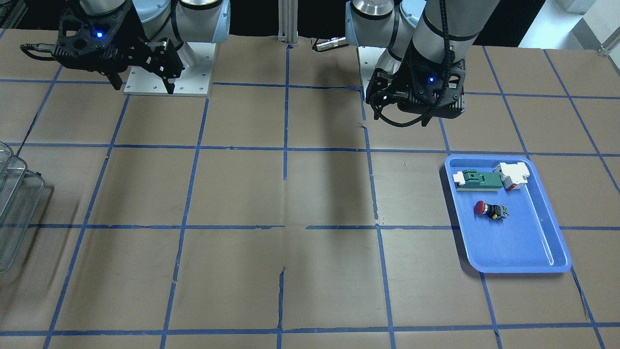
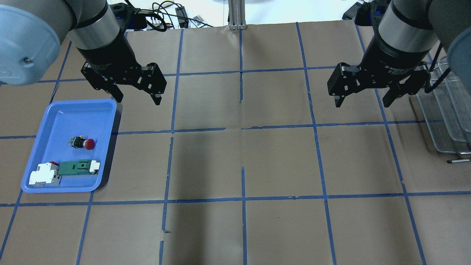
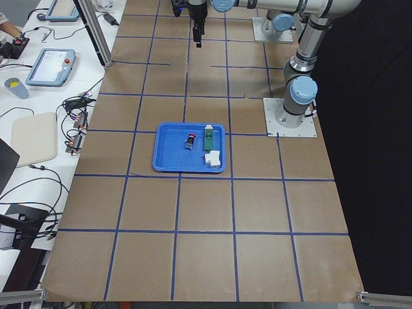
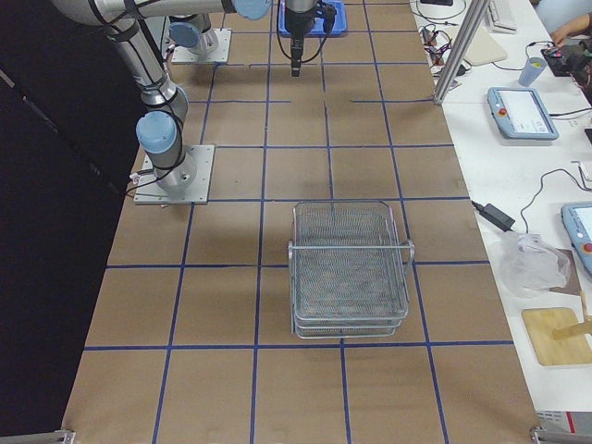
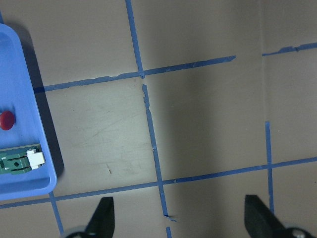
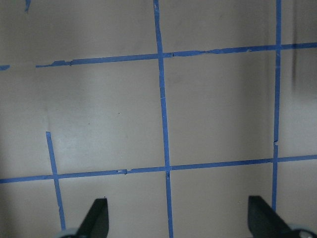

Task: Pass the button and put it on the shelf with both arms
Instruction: 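Move the left gripper over the blue tray toward the red button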

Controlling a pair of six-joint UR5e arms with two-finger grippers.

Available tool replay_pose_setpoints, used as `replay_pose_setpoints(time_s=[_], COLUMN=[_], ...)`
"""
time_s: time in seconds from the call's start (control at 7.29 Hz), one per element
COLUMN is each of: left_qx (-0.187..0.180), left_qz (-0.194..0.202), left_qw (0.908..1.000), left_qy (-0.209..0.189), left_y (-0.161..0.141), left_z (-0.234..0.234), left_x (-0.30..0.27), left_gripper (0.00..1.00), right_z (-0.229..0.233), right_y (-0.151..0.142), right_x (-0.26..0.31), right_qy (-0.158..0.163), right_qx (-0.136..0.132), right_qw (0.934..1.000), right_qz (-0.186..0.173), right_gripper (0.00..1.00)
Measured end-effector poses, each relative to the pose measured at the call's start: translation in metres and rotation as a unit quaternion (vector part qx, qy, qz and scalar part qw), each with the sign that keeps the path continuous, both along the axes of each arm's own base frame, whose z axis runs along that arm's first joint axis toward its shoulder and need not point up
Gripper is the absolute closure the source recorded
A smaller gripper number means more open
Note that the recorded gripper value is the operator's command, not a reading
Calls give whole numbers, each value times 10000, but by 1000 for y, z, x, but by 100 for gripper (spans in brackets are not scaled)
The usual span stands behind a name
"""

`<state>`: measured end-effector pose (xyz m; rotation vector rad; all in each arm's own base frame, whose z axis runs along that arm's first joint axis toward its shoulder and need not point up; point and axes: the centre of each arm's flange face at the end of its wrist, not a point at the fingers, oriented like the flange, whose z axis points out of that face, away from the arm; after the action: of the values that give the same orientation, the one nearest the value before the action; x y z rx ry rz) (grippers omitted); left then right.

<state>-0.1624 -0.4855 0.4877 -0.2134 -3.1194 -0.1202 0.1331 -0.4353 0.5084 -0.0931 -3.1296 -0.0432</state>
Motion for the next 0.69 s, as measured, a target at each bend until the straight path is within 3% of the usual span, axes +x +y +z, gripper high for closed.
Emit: replay_pose_setpoints(time_s=[0.27,0.69], left_qx=[9,63], left_qz=[-98,-1137], left_qw=[10000,9933], left_qy=[16,178], left_y=[-4,-25], left_z=[-2,-9], left_x=[8,82], left_gripper=[5,3], right_z=[-1,-2], right_y=[-1,-2], right_x=[1,1], right_qy=[-58,-67], right_qx=[9,14], right_qw=[10000,10000], right_qz=[-1,-4], right_gripper=[0,0])
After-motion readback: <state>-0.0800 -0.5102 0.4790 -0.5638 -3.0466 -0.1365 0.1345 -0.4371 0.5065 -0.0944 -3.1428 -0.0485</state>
